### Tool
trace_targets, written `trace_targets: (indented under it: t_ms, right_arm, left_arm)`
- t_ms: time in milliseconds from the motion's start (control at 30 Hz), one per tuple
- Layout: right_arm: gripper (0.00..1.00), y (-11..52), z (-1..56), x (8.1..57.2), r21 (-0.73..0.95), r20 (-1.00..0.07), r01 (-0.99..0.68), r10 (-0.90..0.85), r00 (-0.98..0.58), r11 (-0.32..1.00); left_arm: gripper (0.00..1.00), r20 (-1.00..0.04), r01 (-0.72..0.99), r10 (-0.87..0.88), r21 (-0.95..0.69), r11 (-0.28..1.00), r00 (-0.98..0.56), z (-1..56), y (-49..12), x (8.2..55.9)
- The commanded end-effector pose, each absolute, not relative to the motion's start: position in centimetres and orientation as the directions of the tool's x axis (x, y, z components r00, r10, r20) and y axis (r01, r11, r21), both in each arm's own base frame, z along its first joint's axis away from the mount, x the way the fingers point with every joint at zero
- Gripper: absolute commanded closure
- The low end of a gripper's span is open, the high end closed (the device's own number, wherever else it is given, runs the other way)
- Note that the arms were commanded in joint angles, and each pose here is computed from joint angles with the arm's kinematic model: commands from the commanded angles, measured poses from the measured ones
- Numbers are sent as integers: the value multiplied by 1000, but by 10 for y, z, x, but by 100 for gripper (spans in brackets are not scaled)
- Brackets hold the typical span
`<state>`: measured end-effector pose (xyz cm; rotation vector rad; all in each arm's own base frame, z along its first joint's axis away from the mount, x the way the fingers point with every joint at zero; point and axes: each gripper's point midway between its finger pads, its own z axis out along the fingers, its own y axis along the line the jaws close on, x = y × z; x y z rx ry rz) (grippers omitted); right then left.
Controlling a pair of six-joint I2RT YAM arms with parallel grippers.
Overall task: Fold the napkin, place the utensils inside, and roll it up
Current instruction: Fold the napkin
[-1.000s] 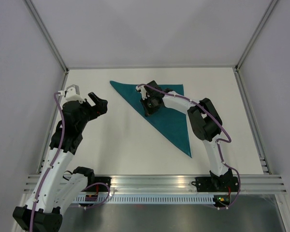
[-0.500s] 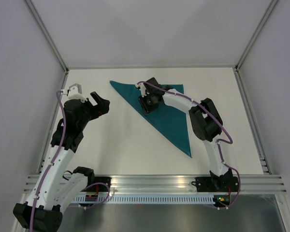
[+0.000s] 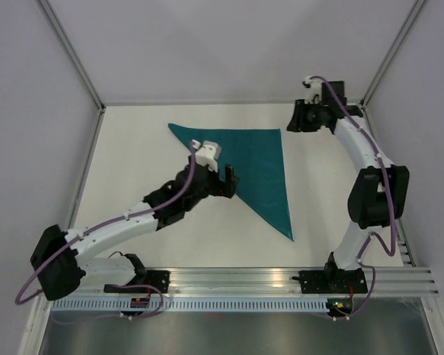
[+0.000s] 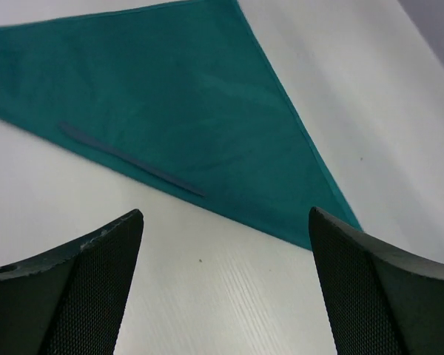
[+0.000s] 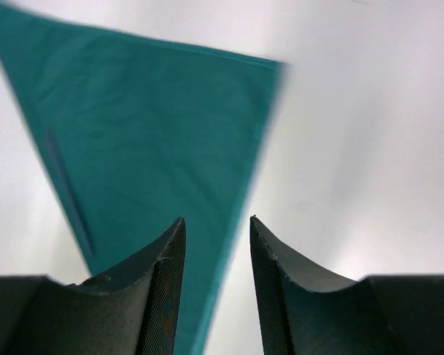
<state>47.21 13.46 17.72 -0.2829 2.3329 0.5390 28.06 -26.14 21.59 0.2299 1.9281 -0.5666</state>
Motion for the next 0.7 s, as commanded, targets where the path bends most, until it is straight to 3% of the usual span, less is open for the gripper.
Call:
trace_targets:
  t_ms: [0, 300, 667]
  right_arm:
    - [54, 84, 179, 446, 358, -650, -250, 48, -758, 899]
    - [54, 33, 177, 441, 370, -662, -172, 130, -738, 913]
    - [54, 30, 183, 439, 376, -674, -178, 136, -726, 909]
  left_arm:
    - [4, -982, 480, 57, -37, 877, -180, 218, -303, 273]
    - [0, -948, 773, 163, 318, 549, 274, 175, -405, 183]
    - [0, -861, 766, 237, 509, 393, 451, 109, -470, 125]
